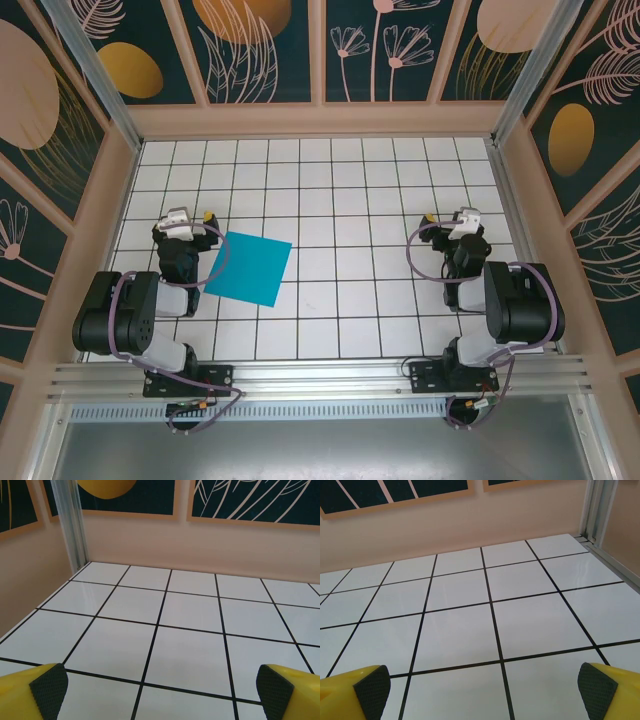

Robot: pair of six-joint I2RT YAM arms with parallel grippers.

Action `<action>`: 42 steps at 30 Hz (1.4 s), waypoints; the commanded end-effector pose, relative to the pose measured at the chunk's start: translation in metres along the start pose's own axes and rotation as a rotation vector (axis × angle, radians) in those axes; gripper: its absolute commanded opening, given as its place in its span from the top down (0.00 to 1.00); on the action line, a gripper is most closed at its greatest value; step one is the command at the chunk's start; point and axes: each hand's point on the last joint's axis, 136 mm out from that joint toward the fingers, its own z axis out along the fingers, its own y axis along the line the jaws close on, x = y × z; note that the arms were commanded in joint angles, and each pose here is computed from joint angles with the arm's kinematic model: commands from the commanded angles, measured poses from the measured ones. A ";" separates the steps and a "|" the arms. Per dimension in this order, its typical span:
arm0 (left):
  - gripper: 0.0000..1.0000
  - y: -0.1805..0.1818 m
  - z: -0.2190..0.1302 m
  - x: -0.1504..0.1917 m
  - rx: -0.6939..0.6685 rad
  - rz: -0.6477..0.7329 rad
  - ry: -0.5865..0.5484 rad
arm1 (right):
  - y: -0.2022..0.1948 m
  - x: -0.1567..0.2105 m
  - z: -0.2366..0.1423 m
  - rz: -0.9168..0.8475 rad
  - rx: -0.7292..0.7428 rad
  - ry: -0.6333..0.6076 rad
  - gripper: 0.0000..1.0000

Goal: Fold a paper plane with a square sheet of paper (pick it up from the middle)

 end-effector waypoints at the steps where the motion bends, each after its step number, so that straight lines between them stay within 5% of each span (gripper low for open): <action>1: 0.01 -0.002 0.001 -0.009 0.015 0.000 -0.033 | 0.003 -0.009 0.003 -0.014 -0.020 -0.028 0.01; 22: 0.02 -0.002 0.000 -0.009 0.014 0.000 -0.036 | 0.004 -0.009 0.003 -0.016 -0.022 -0.030 0.01; 30: 0.02 0.024 -0.007 -0.033 -0.144 -0.078 -0.033 | 0.035 -0.047 0.015 -0.081 -0.005 0.048 0.01; 38: 0.02 0.042 -0.007 -0.064 -0.290 -0.277 0.060 | 0.136 -0.046 0.039 0.082 -0.177 0.379 0.01; 42: 0.01 0.036 -0.007 -0.080 -0.277 -0.339 0.090 | 0.207 -0.031 0.032 0.015 -0.265 0.423 0.01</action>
